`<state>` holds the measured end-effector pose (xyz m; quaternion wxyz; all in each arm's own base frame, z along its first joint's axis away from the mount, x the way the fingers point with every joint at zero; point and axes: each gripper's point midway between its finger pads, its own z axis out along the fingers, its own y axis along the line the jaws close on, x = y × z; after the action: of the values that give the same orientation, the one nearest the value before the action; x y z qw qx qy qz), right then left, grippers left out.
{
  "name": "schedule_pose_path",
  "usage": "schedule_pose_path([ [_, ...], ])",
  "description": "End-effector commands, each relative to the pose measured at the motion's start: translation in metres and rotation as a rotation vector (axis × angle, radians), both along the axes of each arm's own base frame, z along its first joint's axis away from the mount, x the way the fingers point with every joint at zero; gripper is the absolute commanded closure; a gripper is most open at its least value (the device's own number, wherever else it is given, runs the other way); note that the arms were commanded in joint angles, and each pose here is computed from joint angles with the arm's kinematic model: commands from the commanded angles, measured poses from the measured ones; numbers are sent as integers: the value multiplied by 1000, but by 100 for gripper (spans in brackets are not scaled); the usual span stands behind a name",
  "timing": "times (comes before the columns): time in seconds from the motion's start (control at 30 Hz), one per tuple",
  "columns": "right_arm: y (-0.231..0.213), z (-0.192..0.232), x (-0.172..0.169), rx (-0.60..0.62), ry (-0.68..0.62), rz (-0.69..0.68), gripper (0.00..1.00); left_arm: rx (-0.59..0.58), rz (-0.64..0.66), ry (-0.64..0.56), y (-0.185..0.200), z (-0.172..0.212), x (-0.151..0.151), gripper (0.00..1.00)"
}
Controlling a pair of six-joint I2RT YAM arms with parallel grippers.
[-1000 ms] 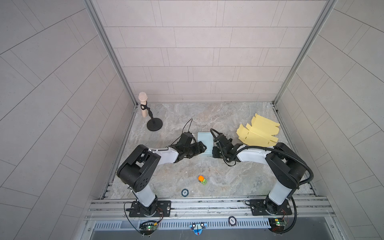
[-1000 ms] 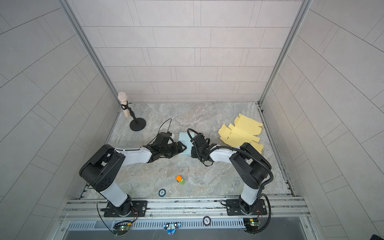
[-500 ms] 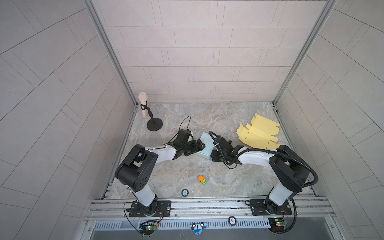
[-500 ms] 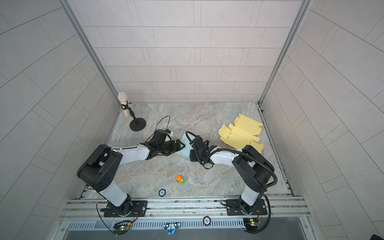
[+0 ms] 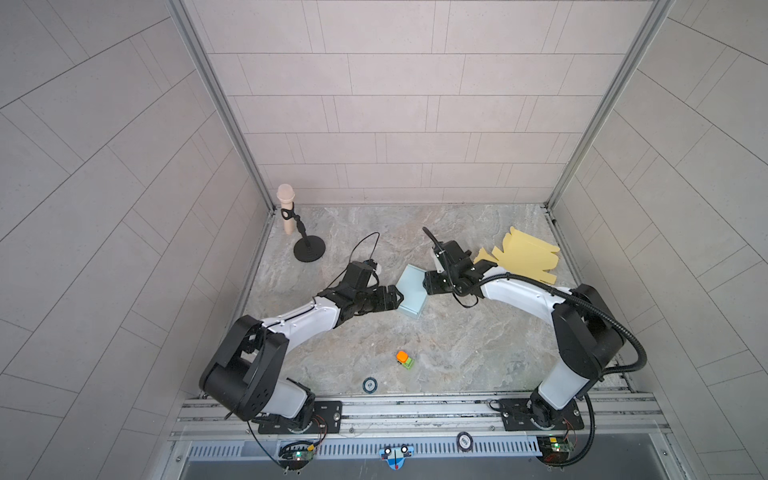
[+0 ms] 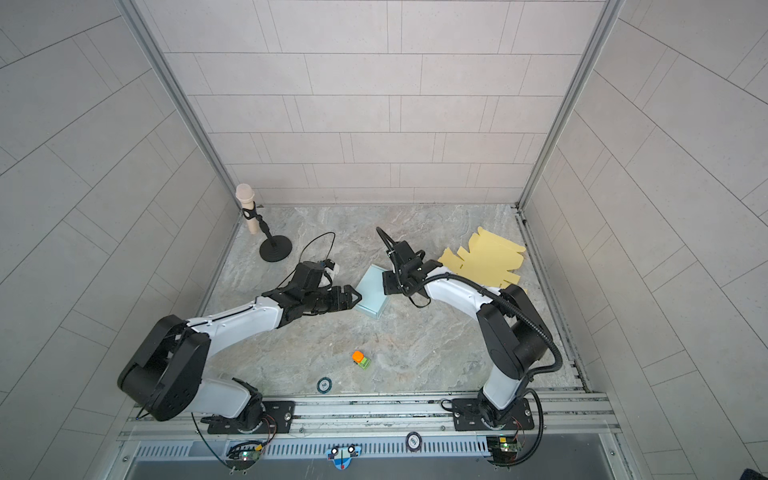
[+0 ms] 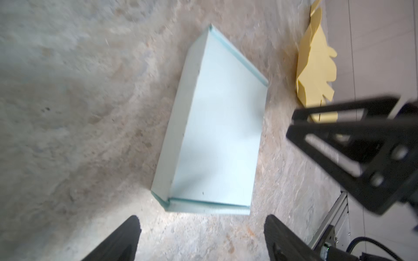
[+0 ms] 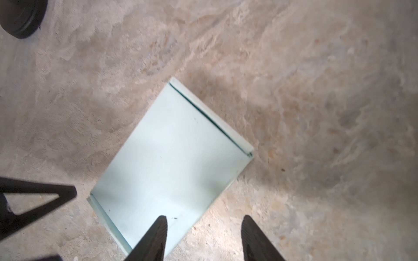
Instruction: Fold the paper box
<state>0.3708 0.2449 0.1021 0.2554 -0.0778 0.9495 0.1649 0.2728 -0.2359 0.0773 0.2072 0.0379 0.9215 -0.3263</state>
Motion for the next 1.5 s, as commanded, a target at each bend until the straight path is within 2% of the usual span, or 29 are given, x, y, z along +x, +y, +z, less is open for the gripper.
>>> schedule_pose_path([
  [0.0, -2, -9, -1, -53, 70, 73, 37, 14, -52, -9, -9, 4, -20, 13],
  [0.13, 2, -11, 21, -45, 87, 65, 31, -7, -53, 3, -17, 2, -28, 15],
  [0.3, 6, -26, 44, -20, 122, 41, 25, -33, -35, 18, -25, -3, -20, 16],
  [0.63, 15, -42, 63, 4, 142, 48, 24, -57, -17, 35, -37, -6, -7, 16],
  [0.93, 11, -42, 51, 13, 142, 70, 28, -62, -9, 46, -45, -9, 8, 16],
  [1.17, 9, -41, 41, 44, 139, 61, 45, -85, 15, 51, -35, -7, 25, 19],
  [1.47, 13, -39, 33, 54, 140, 70, 46, -80, 33, 33, -24, -3, 50, 20],
])
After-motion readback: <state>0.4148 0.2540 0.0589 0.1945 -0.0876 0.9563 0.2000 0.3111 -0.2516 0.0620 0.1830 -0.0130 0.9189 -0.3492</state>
